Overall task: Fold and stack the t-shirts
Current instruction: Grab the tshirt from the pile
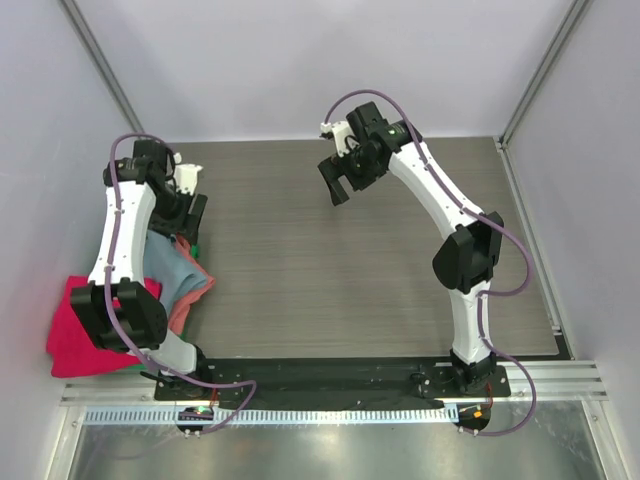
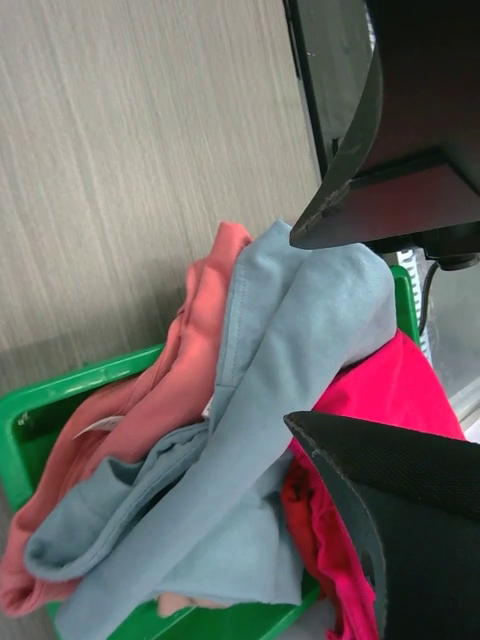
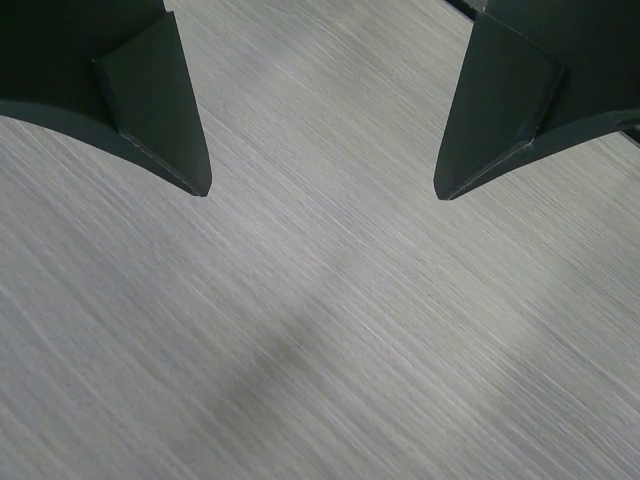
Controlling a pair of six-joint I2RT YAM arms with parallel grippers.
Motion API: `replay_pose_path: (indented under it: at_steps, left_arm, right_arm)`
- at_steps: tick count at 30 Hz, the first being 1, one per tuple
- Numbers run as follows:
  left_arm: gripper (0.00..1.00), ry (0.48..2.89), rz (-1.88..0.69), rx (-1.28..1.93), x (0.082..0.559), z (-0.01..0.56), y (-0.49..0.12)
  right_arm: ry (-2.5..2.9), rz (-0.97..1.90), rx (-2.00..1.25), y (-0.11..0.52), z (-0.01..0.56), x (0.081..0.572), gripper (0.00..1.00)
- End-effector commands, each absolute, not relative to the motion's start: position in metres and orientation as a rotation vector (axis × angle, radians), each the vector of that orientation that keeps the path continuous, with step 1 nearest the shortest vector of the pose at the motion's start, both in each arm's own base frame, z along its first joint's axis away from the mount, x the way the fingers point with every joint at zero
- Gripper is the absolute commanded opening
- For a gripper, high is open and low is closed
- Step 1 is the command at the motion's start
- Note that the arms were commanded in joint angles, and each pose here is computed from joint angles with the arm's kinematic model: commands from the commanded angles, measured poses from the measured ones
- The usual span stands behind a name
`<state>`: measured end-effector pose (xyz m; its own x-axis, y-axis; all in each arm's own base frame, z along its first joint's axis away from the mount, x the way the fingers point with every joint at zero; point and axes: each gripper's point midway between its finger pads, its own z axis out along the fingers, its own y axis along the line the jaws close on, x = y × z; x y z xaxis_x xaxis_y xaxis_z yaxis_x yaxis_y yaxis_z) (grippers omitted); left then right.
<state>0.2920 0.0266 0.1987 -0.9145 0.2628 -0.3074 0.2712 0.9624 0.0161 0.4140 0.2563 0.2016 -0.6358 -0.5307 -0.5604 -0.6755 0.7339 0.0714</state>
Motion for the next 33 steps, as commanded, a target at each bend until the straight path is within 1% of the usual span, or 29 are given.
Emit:
replay_pose_path:
  at_steps: [1, 3, 8, 12, 19, 26, 32, 33]
  left_arm:
    - [0.66, 2.864, -0.068, 0.394, 0.268, 0.195, 0.023]
    - [0.6, 2.879, -0.079, 0.389, 0.266, 0.196, 0.022]
    - [0.55, 2.92, -0.107, 0.376, 0.257, 0.192, 0.019]
    - [0.55, 2.952, -0.089, 0.407, 0.246, 0.194, 0.023]
    - [0.56, 3.03, -0.152, 0.546, 0.211, 0.206, 0.015]
    - [0.56, 3.061, -0.077, 0.671, 0.179, 0.198, 0.011]
    - [0.55, 3.069, -0.016, 0.69, 0.162, 0.189, 0.018]
    - [0.55, 3.078, 0.043, 0.704, 0.158, 0.186, 0.025]
  right_arm:
    - [2.393, 0.365, -0.95, 0.256, 0.208, 0.408, 1.0]
    - [2.381, 0.339, -0.959, 0.252, 0.21, 0.411, 1.0]
    - [2.352, 0.32, -1.011, 0.248, 0.211, 0.407, 1.0]
    - [2.349, 0.364, -1.03, 0.252, 0.208, 0.403, 1.0]
    - [2.355, 0.382, -1.025, 0.255, 0.2, 0.405, 1.0]
    - [2.344, 0.38, -1.032, 0.25, 0.198, 0.404, 1.0]
    - [2.339, 0.377, -1.028, 0.249, 0.2, 0.403, 1.0]
    - [2.339, 0.376, -1.029, 0.249, 0.2, 0.403, 1.0]
